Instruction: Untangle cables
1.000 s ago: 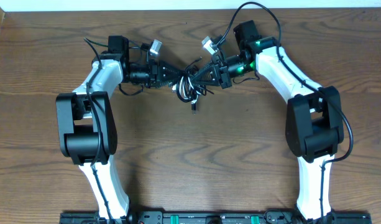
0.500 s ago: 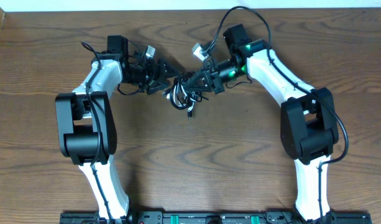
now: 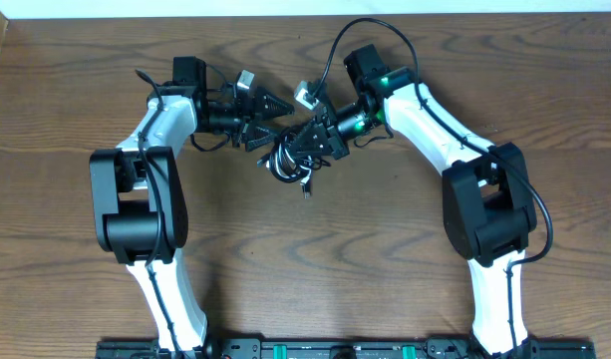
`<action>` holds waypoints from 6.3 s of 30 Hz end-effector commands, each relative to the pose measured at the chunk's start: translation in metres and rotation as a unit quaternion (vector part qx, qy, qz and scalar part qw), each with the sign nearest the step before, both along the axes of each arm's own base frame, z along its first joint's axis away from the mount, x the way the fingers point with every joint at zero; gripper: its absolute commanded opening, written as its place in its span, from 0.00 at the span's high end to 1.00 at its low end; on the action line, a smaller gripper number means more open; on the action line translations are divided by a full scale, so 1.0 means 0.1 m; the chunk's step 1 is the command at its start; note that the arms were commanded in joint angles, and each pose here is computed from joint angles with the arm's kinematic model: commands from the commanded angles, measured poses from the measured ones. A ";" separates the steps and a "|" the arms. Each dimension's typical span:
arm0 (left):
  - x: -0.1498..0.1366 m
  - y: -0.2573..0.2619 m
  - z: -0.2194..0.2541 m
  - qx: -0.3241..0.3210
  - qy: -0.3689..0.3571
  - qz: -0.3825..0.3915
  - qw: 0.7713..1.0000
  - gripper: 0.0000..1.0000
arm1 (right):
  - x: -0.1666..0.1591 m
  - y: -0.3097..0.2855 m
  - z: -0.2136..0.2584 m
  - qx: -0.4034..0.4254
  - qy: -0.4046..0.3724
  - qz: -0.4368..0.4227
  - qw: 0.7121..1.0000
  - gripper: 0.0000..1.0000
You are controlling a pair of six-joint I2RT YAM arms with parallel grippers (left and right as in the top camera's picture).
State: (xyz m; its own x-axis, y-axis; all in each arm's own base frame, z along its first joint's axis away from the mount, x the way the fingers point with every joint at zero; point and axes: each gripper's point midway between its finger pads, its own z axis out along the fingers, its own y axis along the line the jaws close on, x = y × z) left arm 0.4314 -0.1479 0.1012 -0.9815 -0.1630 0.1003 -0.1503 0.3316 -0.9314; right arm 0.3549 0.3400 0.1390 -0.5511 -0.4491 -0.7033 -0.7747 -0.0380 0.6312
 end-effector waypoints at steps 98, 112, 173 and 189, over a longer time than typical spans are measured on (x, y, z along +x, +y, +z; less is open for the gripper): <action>-0.02 0.76 -0.52 0.159 0.064 0.079 0.982 0.92 | -0.16 0.41 -0.59 -0.357 -0.420 0.115 0.826 0.67; -0.02 0.76 -0.52 0.159 0.064 0.079 0.982 0.92 | -0.21 0.49 -0.68 -0.343 -0.416 0.121 0.834 0.79; -0.02 0.75 -0.52 0.159 0.064 0.078 0.982 0.30 | -0.30 0.77 -0.63 -0.271 -0.366 0.100 0.885 0.99; -0.03 0.75 -0.52 0.160 0.057 0.071 0.983 0.13 | 0.09 0.41 0.15 -0.087 -0.145 -0.004 0.986 0.99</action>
State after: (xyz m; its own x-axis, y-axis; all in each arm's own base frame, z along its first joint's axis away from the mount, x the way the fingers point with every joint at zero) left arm 0.4289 -0.0802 0.0482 -0.9320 -0.3361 0.1361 -0.3187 0.5803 -0.7495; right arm 0.3527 0.3835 0.0930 -0.2834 -0.7086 -0.6463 -0.9453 0.0929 0.3126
